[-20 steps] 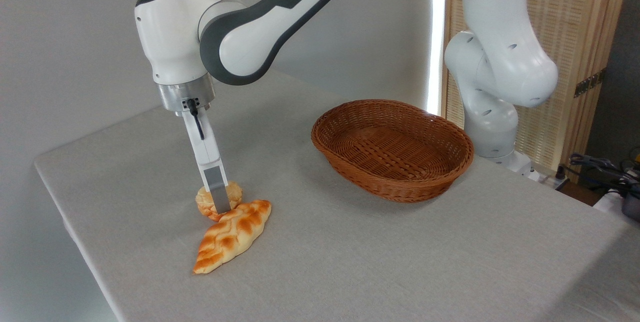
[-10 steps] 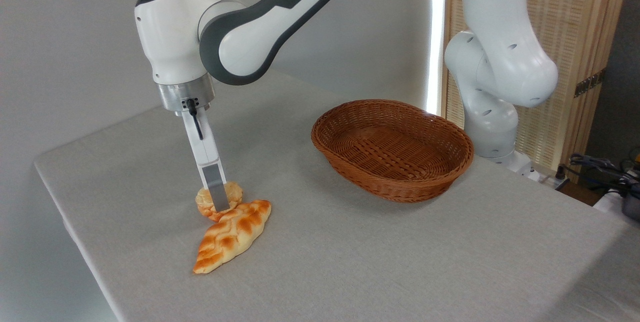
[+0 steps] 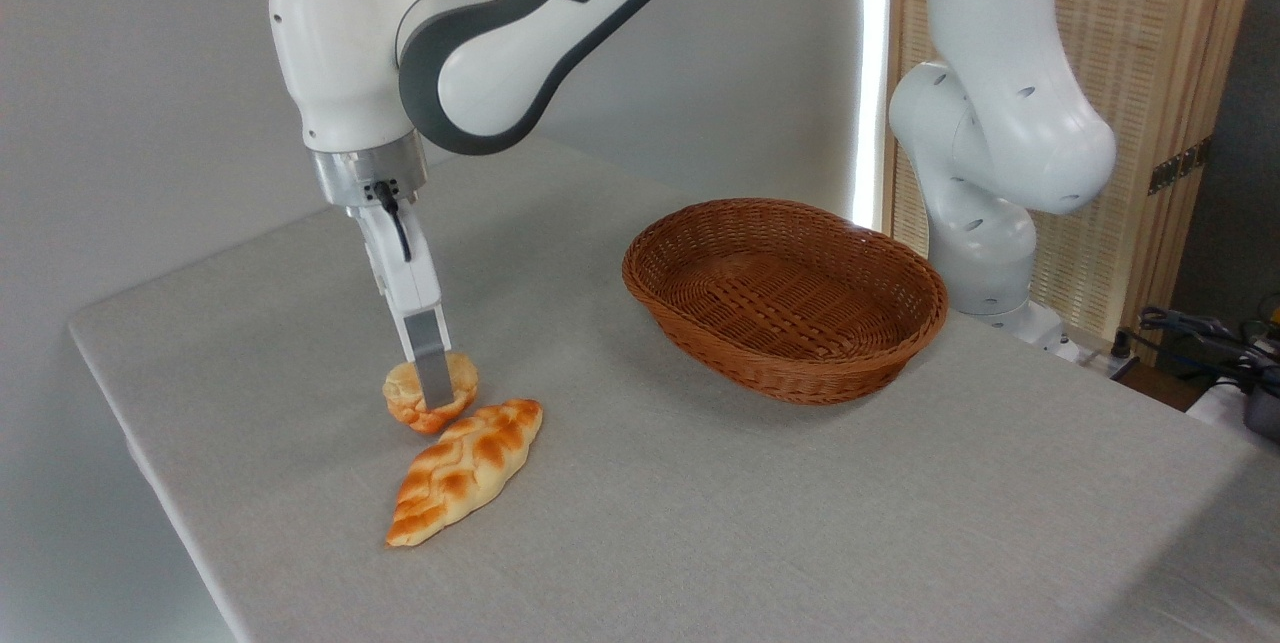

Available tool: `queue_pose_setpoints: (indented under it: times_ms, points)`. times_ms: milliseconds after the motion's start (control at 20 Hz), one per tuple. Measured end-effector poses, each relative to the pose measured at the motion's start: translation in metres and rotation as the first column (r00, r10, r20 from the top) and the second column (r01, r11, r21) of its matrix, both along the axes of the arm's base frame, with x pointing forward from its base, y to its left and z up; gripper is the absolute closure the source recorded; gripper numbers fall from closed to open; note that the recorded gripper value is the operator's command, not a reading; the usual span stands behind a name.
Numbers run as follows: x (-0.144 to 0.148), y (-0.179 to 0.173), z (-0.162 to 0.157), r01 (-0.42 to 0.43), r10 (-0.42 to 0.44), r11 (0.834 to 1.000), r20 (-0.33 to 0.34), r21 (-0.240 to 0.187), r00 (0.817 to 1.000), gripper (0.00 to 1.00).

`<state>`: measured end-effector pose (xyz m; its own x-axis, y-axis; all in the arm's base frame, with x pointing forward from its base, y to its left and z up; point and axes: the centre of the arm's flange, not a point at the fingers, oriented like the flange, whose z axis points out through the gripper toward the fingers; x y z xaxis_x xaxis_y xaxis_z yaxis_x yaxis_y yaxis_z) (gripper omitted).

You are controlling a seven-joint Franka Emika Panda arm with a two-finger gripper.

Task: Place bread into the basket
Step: 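Lift the round bun and carry it over the wicker basket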

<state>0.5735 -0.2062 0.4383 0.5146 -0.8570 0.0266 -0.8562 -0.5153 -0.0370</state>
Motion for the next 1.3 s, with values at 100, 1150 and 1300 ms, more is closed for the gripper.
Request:
queue_pose_setpoints:
  times_ms: [100,1150,1300]
  points:
    - [-0.004,-0.007,0.007,-0.025,0.025,1.0,0.01,-0.006,1.0,0.28]
    - [-0.155,0.038,0.112,-0.086,0.103,0.991,-0.163,0.105,0.981,0.11]
    - [-0.17,0.039,0.103,-0.13,0.153,0.985,-0.237,0.109,0.959,0.01]
